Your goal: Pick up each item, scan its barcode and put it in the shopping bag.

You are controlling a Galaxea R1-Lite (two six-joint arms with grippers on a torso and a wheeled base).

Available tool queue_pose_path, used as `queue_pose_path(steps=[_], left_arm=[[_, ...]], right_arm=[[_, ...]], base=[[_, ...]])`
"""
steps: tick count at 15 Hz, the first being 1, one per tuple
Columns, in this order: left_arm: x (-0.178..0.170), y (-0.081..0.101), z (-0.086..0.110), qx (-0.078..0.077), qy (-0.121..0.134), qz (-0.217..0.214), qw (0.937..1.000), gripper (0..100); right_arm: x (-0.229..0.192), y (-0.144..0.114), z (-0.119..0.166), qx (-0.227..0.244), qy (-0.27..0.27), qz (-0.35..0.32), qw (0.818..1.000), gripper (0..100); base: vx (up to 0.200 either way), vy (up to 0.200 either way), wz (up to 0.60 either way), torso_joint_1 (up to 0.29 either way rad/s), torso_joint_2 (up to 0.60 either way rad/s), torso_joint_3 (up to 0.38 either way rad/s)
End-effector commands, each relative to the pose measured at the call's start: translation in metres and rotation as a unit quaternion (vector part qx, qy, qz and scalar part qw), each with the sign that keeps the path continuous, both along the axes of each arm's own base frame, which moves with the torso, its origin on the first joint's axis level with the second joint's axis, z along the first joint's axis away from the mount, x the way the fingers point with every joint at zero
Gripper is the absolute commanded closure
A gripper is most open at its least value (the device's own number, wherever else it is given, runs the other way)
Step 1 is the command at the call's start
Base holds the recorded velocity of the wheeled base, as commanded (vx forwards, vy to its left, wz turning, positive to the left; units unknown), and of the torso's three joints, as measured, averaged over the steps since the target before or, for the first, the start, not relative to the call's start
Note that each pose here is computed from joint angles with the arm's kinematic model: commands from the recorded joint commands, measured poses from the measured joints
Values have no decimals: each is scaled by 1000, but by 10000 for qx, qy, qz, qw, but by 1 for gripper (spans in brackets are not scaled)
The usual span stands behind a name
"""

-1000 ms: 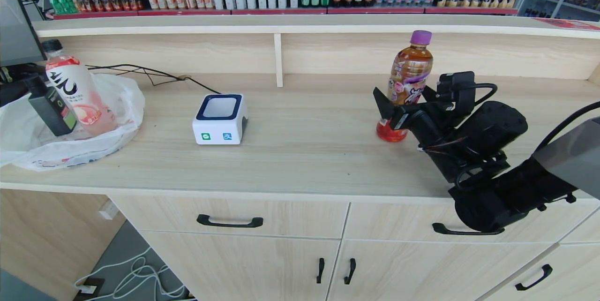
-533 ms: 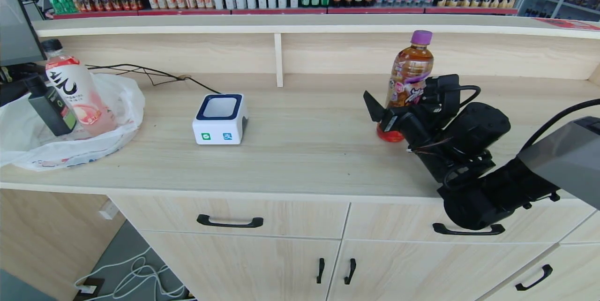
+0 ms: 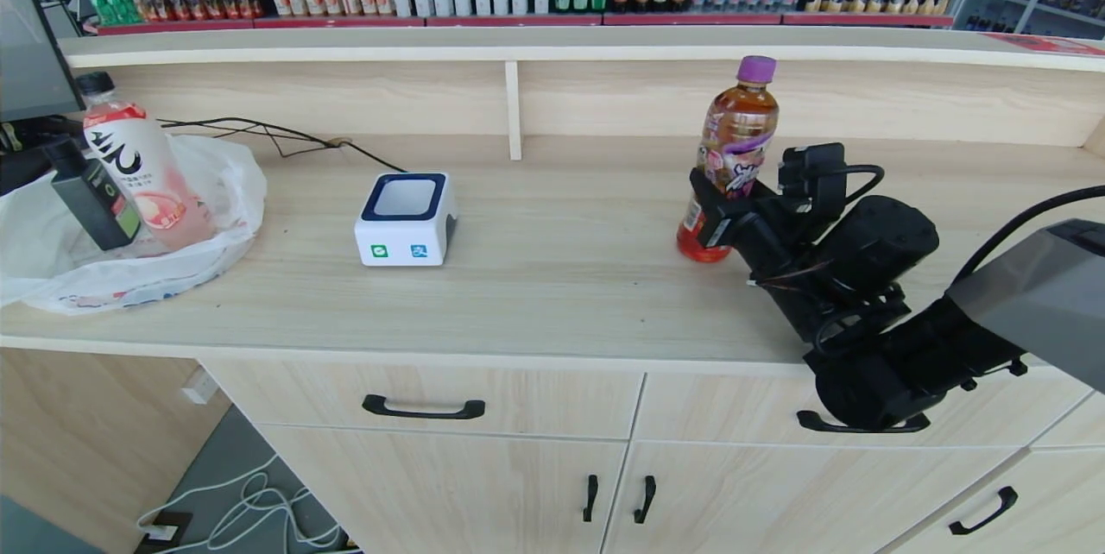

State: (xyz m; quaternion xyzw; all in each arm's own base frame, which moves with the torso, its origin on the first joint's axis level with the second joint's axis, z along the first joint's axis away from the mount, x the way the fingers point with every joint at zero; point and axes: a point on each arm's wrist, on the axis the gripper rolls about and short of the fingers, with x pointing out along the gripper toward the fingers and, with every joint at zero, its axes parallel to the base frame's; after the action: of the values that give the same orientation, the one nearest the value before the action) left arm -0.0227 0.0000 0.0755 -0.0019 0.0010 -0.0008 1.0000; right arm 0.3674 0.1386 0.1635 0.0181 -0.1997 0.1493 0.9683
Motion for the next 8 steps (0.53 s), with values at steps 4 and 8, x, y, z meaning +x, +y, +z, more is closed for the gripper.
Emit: queue_pose_path(steps=[4,8], left_arm=[[0,0,0,-4,-2,1,10000,0],[0,0,0,-4,-2,1,10000,0]], right_arm=[[0,2,-4,22,63,35,10000,100],[-2,1,0,48,23,31,10000,100]], base=[[0,0,0,0,0,0],[0,0,0,0,0,0]])
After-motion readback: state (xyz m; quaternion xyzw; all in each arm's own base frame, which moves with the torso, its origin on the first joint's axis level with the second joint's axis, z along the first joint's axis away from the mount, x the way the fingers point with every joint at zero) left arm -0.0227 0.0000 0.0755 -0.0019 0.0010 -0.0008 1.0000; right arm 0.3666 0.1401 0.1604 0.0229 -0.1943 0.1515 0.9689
